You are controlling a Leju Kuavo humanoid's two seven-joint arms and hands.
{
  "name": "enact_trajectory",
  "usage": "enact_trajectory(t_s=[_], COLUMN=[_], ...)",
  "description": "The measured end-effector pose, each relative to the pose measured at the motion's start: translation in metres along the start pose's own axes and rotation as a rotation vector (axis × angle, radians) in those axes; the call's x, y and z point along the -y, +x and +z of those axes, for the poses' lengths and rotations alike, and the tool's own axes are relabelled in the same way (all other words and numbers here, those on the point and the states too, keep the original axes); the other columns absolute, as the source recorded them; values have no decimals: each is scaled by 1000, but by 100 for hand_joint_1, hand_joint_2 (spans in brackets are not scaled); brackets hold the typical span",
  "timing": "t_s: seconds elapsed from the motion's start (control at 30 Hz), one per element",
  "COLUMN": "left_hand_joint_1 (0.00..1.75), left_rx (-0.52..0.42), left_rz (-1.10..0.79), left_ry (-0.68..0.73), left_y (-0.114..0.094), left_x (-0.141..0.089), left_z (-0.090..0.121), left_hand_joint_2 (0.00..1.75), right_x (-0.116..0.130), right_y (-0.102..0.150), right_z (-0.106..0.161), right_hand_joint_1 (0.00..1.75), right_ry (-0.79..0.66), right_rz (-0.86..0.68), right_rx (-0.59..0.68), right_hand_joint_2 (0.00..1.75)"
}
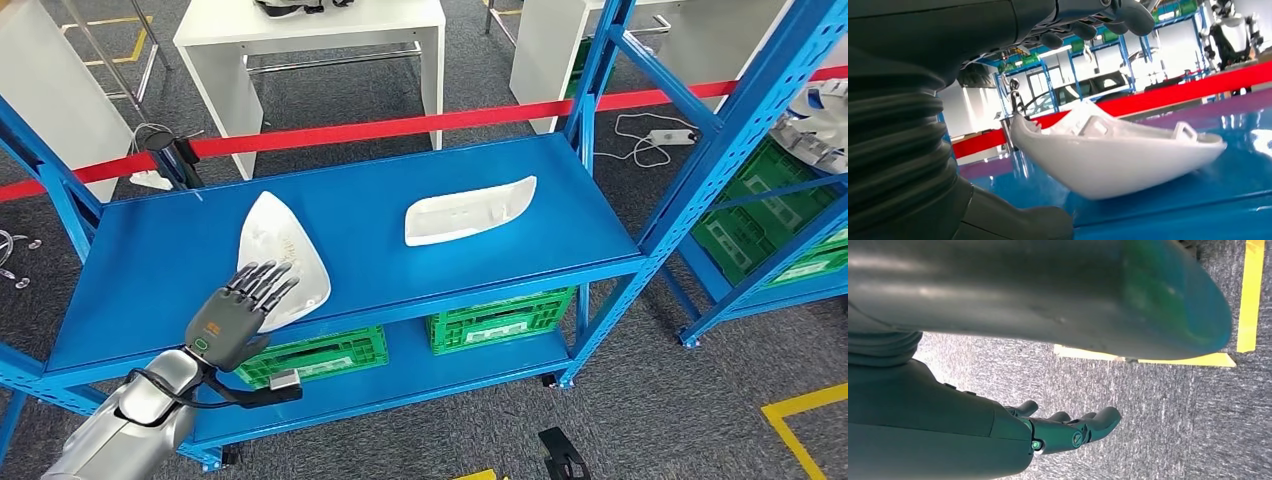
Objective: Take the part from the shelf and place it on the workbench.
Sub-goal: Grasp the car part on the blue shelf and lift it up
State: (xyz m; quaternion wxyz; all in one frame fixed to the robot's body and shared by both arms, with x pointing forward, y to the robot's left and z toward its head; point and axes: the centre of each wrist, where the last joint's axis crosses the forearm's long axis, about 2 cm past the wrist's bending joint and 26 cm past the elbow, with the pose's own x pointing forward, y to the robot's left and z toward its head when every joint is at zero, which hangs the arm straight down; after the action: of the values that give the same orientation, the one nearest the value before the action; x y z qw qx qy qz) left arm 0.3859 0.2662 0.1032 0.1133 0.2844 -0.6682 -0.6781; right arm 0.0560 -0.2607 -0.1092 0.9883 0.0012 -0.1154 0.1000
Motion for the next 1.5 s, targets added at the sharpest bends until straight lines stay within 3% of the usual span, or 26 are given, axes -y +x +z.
enact_trajectory(t_s=[0.37,0.5,0.73,1.03,1.33,1.5], left_hand_joint_1=[2,175,175,175,175,175], left_rx=[-30,-54,-111,-135,-135,-155], left_rz=[13,28,77,89,59,77], left_ry=[-125,-169,-303,-317,-263,-118], left_y=[-7,-8,-5,-8,-5,-1], left_x=[3,4,10,12,14,13], left_z=[-5,-6,-8,-3,0,-3], left_hand_joint_2=[175,175,175,175,175,175], right_x=[1,1,1,1,1,1], right_y=[4,5,4,8,11,10], right_z=[0,0,0,-1,-1,-1], right_hand_joint_1=[0,0,0,0,0,0], right_ry=[2,3,8,10,8,3], right_rz=[13,16,17,33,37,36], right_rx=[8,5,0,-1,4,3], right_hand_joint_2=[0,0,0,0,0,0])
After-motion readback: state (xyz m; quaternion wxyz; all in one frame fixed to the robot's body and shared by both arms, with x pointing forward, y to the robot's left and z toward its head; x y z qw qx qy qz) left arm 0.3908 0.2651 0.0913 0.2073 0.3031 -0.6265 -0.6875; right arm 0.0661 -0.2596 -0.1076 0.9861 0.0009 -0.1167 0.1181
